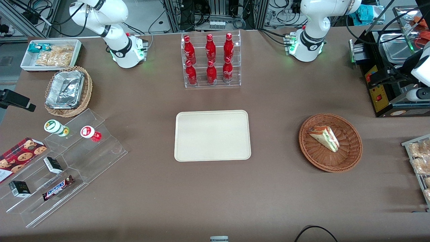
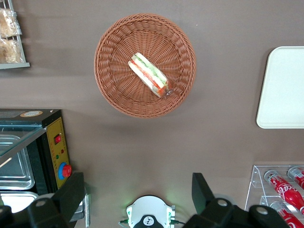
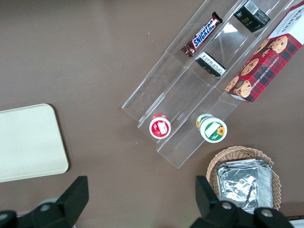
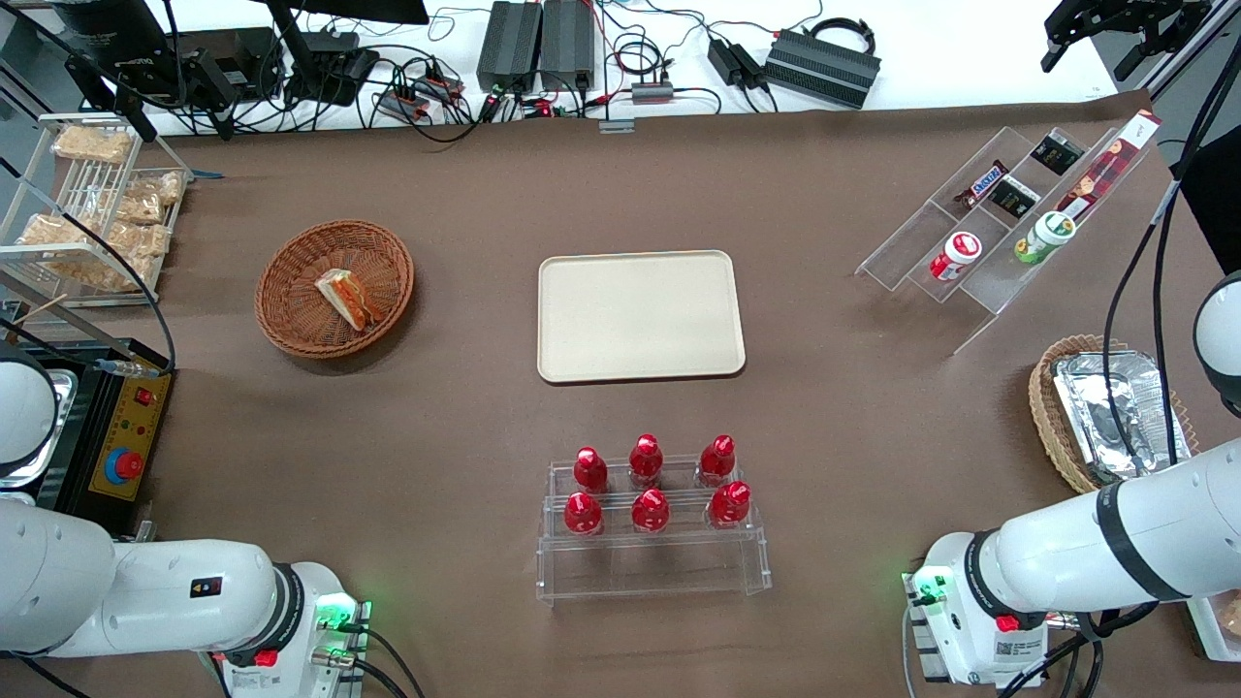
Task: Place sandwich from basket to tray
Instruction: 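Move the left gripper over the sandwich in the wicker basket, then lower the left gripper and close it on the wrapped sandwich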
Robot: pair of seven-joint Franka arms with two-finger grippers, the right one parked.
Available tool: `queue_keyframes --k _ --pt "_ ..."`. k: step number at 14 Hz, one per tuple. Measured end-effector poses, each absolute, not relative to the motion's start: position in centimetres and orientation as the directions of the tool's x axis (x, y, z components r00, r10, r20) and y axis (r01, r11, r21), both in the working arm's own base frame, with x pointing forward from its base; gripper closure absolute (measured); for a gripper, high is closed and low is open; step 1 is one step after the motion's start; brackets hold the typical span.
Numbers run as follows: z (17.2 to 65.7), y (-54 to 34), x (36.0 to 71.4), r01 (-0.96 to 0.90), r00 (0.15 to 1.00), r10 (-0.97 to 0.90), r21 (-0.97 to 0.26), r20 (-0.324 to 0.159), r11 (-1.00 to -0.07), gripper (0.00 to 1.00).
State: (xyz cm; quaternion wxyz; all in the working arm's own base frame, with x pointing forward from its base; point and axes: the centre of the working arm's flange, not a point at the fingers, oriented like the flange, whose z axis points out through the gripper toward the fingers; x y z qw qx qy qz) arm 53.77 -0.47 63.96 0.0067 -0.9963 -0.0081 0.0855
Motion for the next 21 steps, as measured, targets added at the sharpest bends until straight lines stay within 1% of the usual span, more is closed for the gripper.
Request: queue_keyframes --k 3,4,5,6,7,10,13,15,18,19,21 --pt "64.0 -0.5 53.7 0.021 0.985 0.023 -0.016 -0.17 -1.0 0.0" --pt "63.6 -0.5 53.8 0.022 0.984 0.024 -0.016 -0.179 -1.0 0.0" --pt "62.7 -0.5 54.0 0.022 0.98 0.025 -0.017 -0.197 -1.0 0.0" --pt "61.3 -0.5 54.3 0.022 0.977 0.025 -0.017 -0.214 -1.0 0.0" --pt "59.4 -0.5 54.9 0.021 0.976 0.024 -0.017 -0.216 -1.0 0.0" --pt "52.7 -0.5 56.2 0.02 0.978 0.023 -0.017 -0.208 -1.0 0.0" --pt "47.0 -0.3 56.2 0.032 0.978 0.036 -0.018 -0.207 -0.999 0.0" --pt "44.2 -0.2 56.0 0.09 0.978 0.093 -0.028 -0.184 -0.996 0.0" --pt "40.6 -0.3 55.6 0.209 0.969 0.213 -0.037 -0.127 -0.977 0.0" --pt "39.6 -0.3 55.6 0.275 0.956 0.277 -0.038 -0.1 -0.961 0.0" --pt "37.5 -0.4 55.3 0.427 0.904 0.427 -0.023 -0.031 -0.904 0.0"
